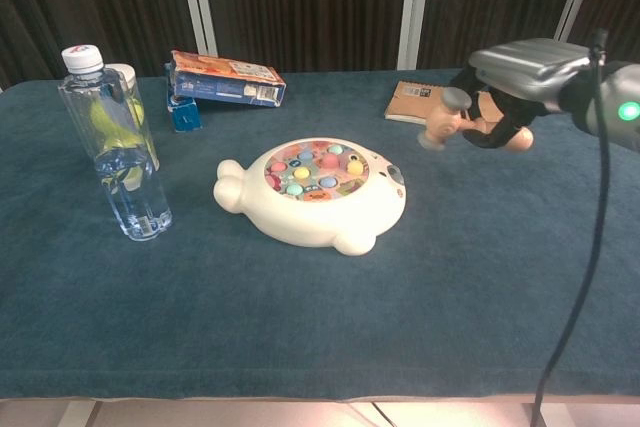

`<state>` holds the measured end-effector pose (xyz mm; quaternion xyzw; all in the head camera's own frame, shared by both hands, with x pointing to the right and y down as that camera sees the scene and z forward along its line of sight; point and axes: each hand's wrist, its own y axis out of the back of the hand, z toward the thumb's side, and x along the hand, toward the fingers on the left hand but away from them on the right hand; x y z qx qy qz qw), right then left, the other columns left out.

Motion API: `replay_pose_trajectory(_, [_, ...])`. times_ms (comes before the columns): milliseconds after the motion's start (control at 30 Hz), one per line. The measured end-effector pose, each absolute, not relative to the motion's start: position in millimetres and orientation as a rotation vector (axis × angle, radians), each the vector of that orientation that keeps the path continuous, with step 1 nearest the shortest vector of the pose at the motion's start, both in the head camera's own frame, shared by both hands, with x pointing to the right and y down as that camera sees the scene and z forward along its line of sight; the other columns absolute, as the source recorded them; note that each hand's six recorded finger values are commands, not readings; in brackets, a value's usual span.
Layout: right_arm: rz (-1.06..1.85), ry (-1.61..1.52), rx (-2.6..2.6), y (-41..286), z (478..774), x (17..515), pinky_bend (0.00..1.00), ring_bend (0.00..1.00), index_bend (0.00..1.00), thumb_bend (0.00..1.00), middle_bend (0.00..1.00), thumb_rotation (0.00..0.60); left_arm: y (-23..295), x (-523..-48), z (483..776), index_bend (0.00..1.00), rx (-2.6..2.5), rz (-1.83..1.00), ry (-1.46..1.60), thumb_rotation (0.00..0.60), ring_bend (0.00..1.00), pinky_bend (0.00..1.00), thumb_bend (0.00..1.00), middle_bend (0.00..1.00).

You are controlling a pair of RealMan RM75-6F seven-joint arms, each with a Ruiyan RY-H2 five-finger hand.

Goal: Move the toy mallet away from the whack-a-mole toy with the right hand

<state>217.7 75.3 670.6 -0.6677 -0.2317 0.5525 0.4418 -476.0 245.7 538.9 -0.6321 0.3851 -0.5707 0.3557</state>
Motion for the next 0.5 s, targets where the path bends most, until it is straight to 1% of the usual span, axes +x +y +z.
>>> replay_pose_trajectory(133, [1.413, -0.621, -1.677, 83.7, 679.3, 259.5, 0.64, 0.68, 1.00, 0.52, 0.79, 0.600, 246.0, -474.7, 539.7, 0.00, -1.634, -1.471, 0.990, 0.600, 0.00, 0.09, 0.07, 0.00])
replay_pose_trajectory(233, [1.450, -0.623, -1.666, 88.0, 686.9, 287.4, 0.63, 0.67, 0.98, 0.52, 0.79, 0.600, 245.9, -474.0, 541.1, 0.00, -1.635, -1.474, 0.984, 0.600, 0.00, 0.09, 0.06, 0.00])
replay_pose_trajectory(500, [1.530, -0.679, -1.702, 92.3, 719.1, 328.3, 0.60, 0.63, 0.93, 0.52, 0.79, 0.600, 244.4, -473.1, 544.5, 0.00, -1.630, -1.487, 0.978, 0.600, 0.00, 0.09, 0.06, 0.00])
